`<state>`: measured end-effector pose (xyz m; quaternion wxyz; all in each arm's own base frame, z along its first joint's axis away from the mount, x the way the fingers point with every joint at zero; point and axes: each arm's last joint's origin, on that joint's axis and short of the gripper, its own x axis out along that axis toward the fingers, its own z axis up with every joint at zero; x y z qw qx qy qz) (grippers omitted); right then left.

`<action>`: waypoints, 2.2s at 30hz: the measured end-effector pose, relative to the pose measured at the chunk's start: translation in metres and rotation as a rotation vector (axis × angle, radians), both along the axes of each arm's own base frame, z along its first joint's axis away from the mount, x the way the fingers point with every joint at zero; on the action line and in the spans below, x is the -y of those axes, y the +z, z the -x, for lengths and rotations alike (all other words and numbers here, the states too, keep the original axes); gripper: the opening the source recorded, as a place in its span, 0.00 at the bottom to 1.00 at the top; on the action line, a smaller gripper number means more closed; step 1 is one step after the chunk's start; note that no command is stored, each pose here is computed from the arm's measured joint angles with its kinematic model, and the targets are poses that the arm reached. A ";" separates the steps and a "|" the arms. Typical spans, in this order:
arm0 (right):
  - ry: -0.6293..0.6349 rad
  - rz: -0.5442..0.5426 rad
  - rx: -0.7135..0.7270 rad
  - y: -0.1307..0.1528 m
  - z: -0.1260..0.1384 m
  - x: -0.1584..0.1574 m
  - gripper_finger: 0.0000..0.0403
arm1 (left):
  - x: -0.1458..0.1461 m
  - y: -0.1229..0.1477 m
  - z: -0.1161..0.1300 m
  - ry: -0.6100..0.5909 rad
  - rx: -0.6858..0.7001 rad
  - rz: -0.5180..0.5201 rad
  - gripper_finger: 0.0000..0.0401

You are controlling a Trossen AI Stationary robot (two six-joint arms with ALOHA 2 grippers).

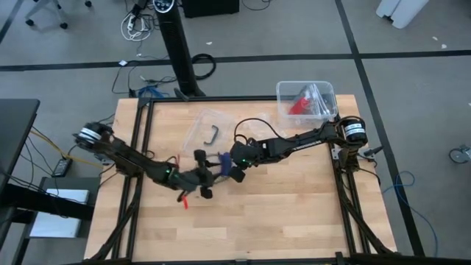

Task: Roll bandage
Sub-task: Roll the blue bandage

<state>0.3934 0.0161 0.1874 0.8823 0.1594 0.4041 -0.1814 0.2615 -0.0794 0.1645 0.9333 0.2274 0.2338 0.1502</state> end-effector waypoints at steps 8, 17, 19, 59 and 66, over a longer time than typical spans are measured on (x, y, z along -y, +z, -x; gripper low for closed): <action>0.063 0.034 0.098 0.007 -0.008 -0.004 0.00 | -0.020 -0.007 0.043 -0.035 0.081 0.331 0.42; -0.089 0.001 -0.031 -0.039 -0.004 0.011 0.00 | -0.040 -0.042 0.048 0.101 -0.017 0.406 0.32; -0.108 -0.023 -0.038 -0.052 -0.005 0.016 0.00 | -0.047 -0.045 0.046 0.134 -0.022 0.371 0.30; 0.001 -0.222 0.041 -0.065 -0.015 -0.006 0.01 | -0.055 -0.041 0.000 -0.038 -0.017 0.388 0.17; -0.021 -0.184 -0.014 -0.058 -0.008 -0.009 0.07 | -0.053 -0.042 0.000 -0.035 -0.017 0.401 0.17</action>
